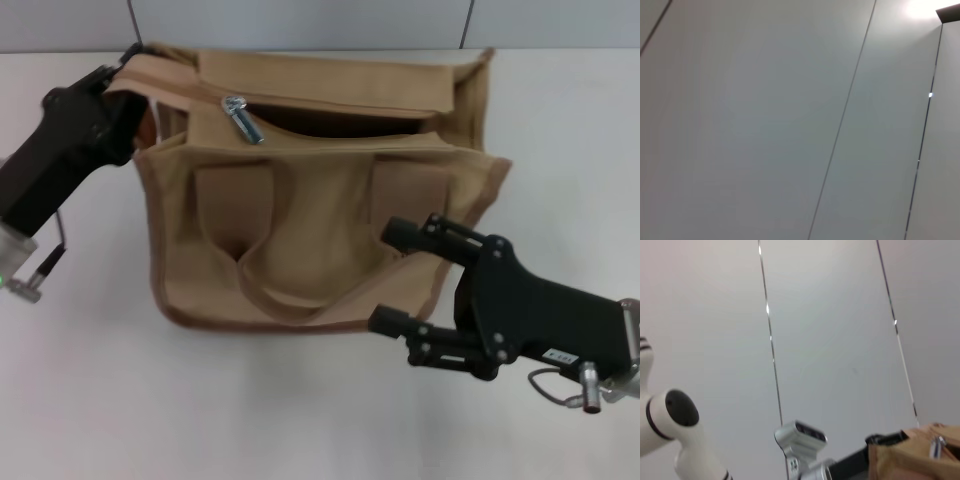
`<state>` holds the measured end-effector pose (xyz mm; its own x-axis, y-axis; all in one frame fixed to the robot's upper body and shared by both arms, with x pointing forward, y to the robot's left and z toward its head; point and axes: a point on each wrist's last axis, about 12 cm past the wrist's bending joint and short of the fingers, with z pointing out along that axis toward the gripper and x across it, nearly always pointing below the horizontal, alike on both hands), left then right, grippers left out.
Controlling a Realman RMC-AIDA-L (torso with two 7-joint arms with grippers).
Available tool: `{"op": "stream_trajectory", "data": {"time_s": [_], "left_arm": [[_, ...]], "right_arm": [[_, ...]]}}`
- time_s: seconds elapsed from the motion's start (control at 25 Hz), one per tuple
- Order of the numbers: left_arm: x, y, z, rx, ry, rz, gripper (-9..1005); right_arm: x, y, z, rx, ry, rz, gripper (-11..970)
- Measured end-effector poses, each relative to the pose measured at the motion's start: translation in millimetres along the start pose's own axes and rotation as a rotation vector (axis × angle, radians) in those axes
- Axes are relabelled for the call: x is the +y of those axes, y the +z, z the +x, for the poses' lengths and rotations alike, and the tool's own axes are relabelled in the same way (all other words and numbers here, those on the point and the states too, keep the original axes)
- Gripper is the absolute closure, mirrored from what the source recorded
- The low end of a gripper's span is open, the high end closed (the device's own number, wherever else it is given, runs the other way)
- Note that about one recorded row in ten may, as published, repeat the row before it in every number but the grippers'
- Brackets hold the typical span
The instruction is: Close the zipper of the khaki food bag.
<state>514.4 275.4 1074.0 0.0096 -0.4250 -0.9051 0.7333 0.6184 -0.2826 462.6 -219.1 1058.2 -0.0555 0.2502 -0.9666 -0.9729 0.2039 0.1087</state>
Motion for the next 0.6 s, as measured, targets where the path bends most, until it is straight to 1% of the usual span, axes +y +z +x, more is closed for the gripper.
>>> {"op": "stream_trajectory", "data": {"time_s": [0.12, 0.16, 0.2, 0.28, 0.36, 0.4, 0.48, 0.56, 0.6], "left_arm": [[0.4, 8, 0, 0.001, -0.003, 0.009, 960], [1.9, 10, 1, 0.005, 0.000, 0.000, 960], [7.0, 11, 2, 0.015, 0.005, -0.043, 960], [8.8, 11, 2, 0.019, 0.004, -0.059, 960], [10.1, 11, 2, 0.021, -0.002, -0.068, 961], [7.4, 10, 2, 0.013, -0.011, -0.048, 961], [5.5, 10, 1, 0.004, -0.015, -0.037, 962], [1.5, 9, 1, -0.015, -0.025, -0.018, 962], [-3.0, 10, 2, -0.033, -0.042, 0.002, 962]], "right_arm": [[-0.9, 0, -1, -0.006, 0.001, 0.001, 141], [-1.5, 1, -1, -0.004, 0.004, 0.002, 141], [-3.7, 3, 0, 0.003, 0.010, 0.010, 141], [-4.9, 4, 0, 0.003, 0.012, 0.017, 141], [-8.2, 4, -3, -0.022, 0.023, 0.051, 141], [-10.8, 4, -7, -0.061, 0.049, 0.065, 141], [-11.6, 5, -10, -0.077, 0.060, 0.058, 141], [-13.5, 7, -18, -0.109, 0.089, 0.022, 141], [-18.6, 8, -27, -0.139, 0.129, 0.008, 141]]}}
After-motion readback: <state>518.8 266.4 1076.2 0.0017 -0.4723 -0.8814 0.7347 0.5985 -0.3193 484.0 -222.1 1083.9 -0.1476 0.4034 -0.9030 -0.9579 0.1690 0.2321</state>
